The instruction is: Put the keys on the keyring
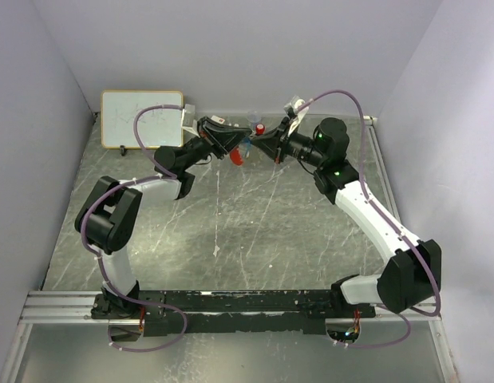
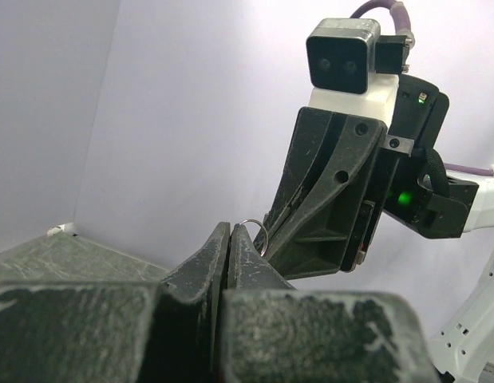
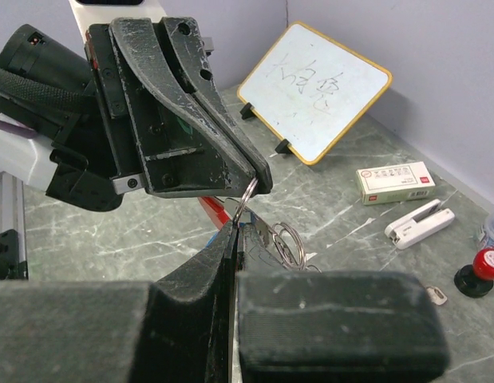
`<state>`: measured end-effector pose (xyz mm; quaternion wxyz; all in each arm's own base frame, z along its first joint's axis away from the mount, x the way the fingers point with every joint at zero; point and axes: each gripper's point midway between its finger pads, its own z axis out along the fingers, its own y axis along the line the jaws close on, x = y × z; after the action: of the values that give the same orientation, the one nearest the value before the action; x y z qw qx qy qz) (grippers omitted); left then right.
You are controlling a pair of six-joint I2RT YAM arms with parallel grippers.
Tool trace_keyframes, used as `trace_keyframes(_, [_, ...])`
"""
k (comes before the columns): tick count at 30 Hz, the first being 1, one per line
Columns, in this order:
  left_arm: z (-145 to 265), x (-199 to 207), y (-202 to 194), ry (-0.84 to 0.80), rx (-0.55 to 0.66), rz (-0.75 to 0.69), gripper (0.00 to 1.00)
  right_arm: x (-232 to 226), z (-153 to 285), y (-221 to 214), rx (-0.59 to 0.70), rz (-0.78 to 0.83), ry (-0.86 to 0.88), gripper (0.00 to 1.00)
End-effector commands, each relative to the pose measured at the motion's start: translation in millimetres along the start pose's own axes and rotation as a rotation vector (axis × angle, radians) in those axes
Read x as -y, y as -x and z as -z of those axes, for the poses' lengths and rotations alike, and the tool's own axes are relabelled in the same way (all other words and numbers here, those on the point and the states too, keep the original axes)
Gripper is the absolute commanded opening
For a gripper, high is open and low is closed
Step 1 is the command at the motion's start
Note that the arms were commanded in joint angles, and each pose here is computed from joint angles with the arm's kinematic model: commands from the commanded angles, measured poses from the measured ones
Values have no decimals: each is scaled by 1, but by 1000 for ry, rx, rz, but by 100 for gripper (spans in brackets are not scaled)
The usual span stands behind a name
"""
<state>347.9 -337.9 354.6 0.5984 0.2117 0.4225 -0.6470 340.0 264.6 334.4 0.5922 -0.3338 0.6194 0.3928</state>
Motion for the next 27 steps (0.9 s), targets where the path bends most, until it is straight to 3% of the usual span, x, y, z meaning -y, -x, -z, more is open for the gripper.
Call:
trace_keyframes(1, [-10,63,77,-203,242,-212,7,4,-5,-14,-68,-79,-10,0])
trace_keyframes(5, [-10,63,77,-197,244,-216,7,5,-10,-15,-88,-92,-3,0])
trace_keyframes(14, [-1,48,81,-141,251,-254,7,3,6,-48,-190,-114,-39,30])
trace_keyframes(21, [8,36,69,-105,230,-254,7,6,44,-28,-114,-22,-210,42])
trace_keyframes(27, [21,25,48,-53,188,-244,7,32,67,-46,-140,-15,-408,45])
